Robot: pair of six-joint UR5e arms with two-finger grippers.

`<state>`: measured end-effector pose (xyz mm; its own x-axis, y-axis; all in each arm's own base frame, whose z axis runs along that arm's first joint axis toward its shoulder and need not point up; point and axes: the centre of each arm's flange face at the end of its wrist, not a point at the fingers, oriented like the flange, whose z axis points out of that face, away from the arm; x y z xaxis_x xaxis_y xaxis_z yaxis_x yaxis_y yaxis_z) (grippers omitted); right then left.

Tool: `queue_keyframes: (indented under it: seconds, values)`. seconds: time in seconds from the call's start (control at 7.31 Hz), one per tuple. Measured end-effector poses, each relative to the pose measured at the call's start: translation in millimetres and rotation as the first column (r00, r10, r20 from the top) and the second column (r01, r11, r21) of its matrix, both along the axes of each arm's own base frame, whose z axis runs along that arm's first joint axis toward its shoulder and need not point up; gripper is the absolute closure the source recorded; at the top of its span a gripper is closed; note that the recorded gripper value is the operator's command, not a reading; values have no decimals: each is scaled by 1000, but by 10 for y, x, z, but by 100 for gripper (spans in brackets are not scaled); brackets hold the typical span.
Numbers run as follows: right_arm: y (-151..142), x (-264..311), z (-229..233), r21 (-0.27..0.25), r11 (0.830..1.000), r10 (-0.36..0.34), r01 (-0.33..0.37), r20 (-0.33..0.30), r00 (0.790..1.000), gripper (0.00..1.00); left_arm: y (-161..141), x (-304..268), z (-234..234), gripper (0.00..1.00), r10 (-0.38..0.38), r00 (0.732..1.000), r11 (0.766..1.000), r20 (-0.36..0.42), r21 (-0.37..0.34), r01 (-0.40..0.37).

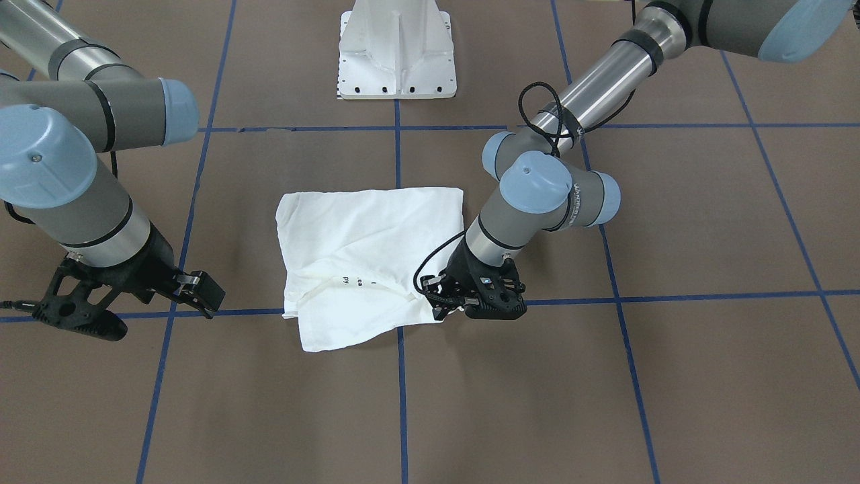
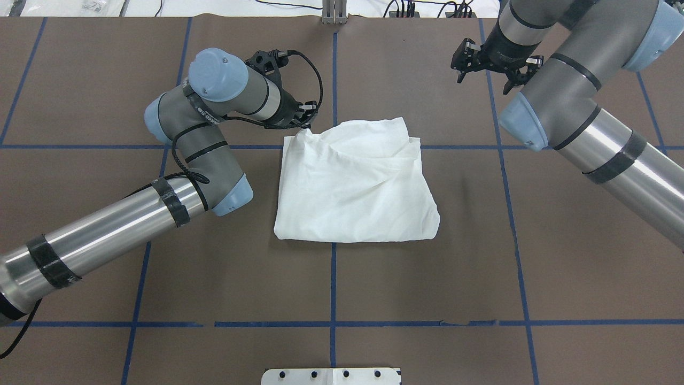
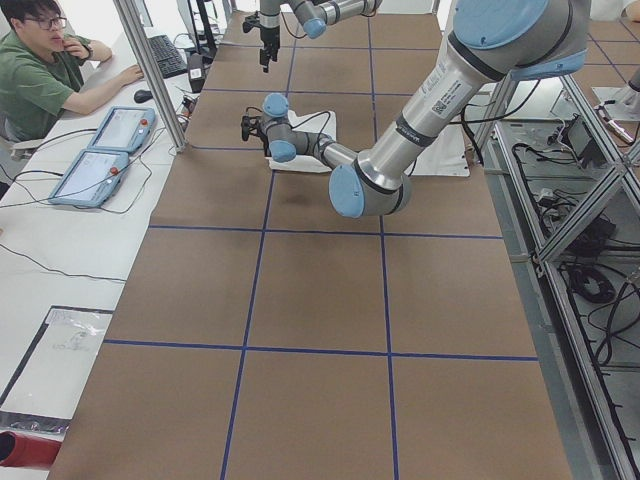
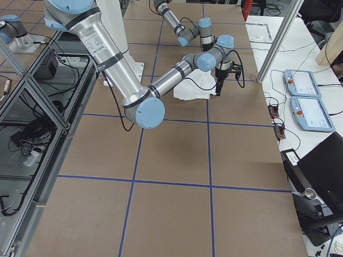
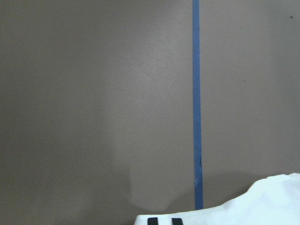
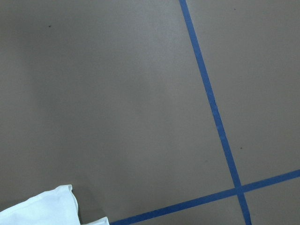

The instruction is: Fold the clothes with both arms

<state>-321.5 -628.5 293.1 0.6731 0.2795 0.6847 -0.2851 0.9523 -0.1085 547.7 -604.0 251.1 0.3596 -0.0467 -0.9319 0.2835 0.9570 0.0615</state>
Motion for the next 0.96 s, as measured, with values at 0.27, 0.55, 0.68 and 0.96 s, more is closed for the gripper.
queue_keyframes:
  seconds: [0.27, 0.55, 0.68, 0.96]
  values:
    - [4, 2, 24, -2, 1000, -1, 1, -2, 1000, 0, -245, -290, 52, 100, -39, 999, 999, 8, -4, 39]
    - [7, 4, 40, 0, 1000, 0, 0, -1, 1000, 0, -390, -490, 149, 48, -66, 998, 998, 18, -10, 66]
    - [7, 4, 42, 0, 1000, 0, 0, -1, 1000, 0, -385, -495, 178, 11, -66, 998, 998, 18, -11, 66]
    - [9, 0, 44, 1, 1000, 0, 0, -1, 1000, 0, -335, -432, 156, 4, -57, 998, 998, 14, -11, 58]
